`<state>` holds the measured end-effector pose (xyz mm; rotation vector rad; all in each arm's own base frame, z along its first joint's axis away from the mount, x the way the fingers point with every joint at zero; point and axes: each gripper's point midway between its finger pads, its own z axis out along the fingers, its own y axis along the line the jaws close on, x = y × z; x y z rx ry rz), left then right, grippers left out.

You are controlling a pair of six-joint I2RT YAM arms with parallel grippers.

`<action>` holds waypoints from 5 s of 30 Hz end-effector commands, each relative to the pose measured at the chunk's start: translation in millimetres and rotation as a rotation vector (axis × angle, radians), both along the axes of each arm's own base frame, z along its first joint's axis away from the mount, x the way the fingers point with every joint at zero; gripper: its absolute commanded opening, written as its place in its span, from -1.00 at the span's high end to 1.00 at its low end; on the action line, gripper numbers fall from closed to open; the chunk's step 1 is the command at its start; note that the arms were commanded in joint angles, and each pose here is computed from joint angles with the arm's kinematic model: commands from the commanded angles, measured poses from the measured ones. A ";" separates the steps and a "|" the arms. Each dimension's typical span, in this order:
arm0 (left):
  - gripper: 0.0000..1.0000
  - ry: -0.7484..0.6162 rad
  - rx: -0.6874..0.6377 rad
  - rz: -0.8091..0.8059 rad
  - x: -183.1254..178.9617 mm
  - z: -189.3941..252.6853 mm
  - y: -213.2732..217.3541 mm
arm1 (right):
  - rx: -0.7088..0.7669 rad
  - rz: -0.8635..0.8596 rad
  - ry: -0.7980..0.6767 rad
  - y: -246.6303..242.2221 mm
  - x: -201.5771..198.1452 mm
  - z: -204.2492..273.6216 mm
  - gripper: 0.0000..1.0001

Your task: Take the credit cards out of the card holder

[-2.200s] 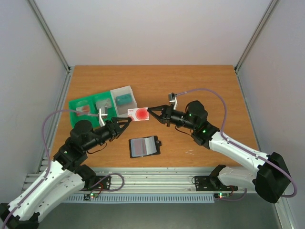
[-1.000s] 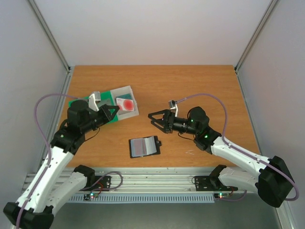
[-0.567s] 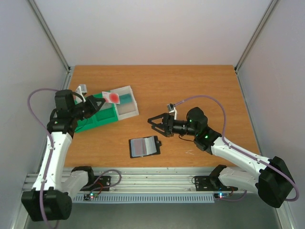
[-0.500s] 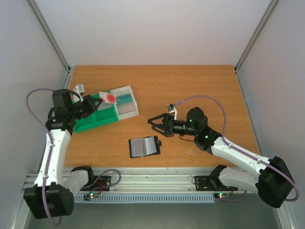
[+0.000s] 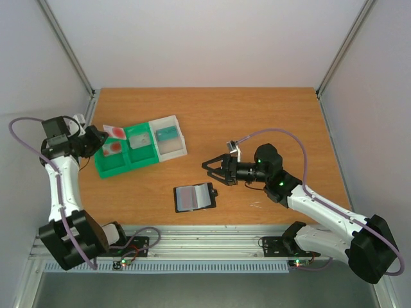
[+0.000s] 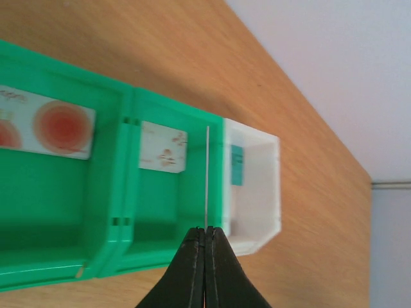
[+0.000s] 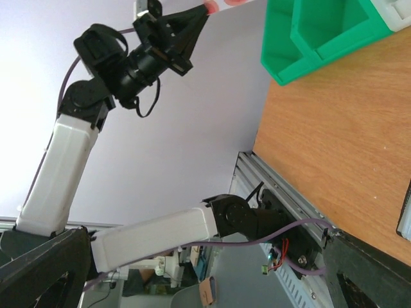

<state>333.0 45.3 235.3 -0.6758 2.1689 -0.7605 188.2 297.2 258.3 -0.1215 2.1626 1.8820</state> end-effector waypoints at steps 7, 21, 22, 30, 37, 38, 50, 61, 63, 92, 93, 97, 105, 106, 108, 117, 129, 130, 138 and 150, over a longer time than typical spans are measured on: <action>0.99 0.153 0.192 0.086 13.0 -29.3 60.6 | -0.001 0.022 -0.038 -4.9 -1.7 9.2 -0.97; 0.99 0.260 0.173 0.089 40.1 -77.7 81.2 | 0.018 0.008 -0.035 -11.8 6.4 11.8 -0.97; 0.99 0.272 0.160 0.087 42.1 -83.5 79.8 | 0.018 0.007 -0.033 -11.8 7.2 11.4 -0.97; 0.99 0.310 0.168 0.038 59.6 -103.4 66.0 | 0.026 -0.003 -0.037 -16.3 8.4 15.2 -0.97; 0.99 0.323 0.189 0.034 64.2 -108.2 65.4 | 0.021 -0.018 -0.048 -20.8 8.5 17.8 -0.97; 0.99 0.323 0.192 0.034 64.8 -108.6 65.5 | 0.020 -0.020 -0.046 -21.4 8.7 17.1 -0.97; 0.96 0.378 0.206 0.039 66.8 -122.3 71.1 | 0.017 -0.028 -0.044 -22.3 9.5 16.2 -0.97; 0.79 0.437 0.198 0.053 64.8 -139.2 72.2 | 0.025 -0.028 -0.028 -22.9 8.7 15.9 -0.97; 0.73 0.444 0.210 0.056 63.8 -138.3 72.6 | 0.026 -0.028 -0.029 -23.3 7.9 16.8 -0.97; -0.99 0.435 0.129 0.023 14.8 -70.4 29.8 | -0.357 -0.128 -0.035 -56.6 7.0 -6.7 -0.97; -0.99 0.424 0.104 0.006 13.4 -69.7 21.9 | -0.386 -0.139 -0.027 -59.4 8.3 -10.5 -0.97; -0.83 0.433 0.043 -0.048 -1.4 -75.5 -0.1 | -0.450 -0.151 0.000 -65.2 9.0 -22.2 -0.97; -0.65 0.386 -0.041 -0.145 -20.8 -70.2 -49.0 | -0.472 -0.113 0.067 -57.0 11.6 -49.7 -0.77; -0.65 0.388 -0.045 -0.164 -24.8 -70.4 -56.3 | -0.475 -0.109 0.077 -55.3 12.0 -54.1 -0.74; -0.62 0.396 -0.045 -0.203 -33.4 -72.2 -71.2 | -0.483 -0.097 0.090 -50.7 11.9 -62.4 -0.68; -0.50 0.431 -0.024 -0.416 -75.1 -86.6 -146.0 | -0.573 -0.004 0.080 -9.7 2.7 -90.0 -0.22; -0.39 0.421 -0.051 -0.563 -109.6 -102.1 -199.2 | -0.644 0.041 0.070 35.8 1.3 -133.5 0.23; -0.39 0.421 -0.065 -0.560 -111.3 -103.1 -201.3 | -0.651 0.045 0.068 38.8 1.0 -137.8 0.24; -0.34 0.410 -0.133 -0.532 -118.0 -119.1 -206.1 | -0.706 0.081 0.103 55.6 -0.5 -178.2 0.30; -0.30 0.396 -0.197 -0.512 -119.1 -131.2 -210.6 | -0.788 0.098 0.145 55.6 1.0 -226.8 0.40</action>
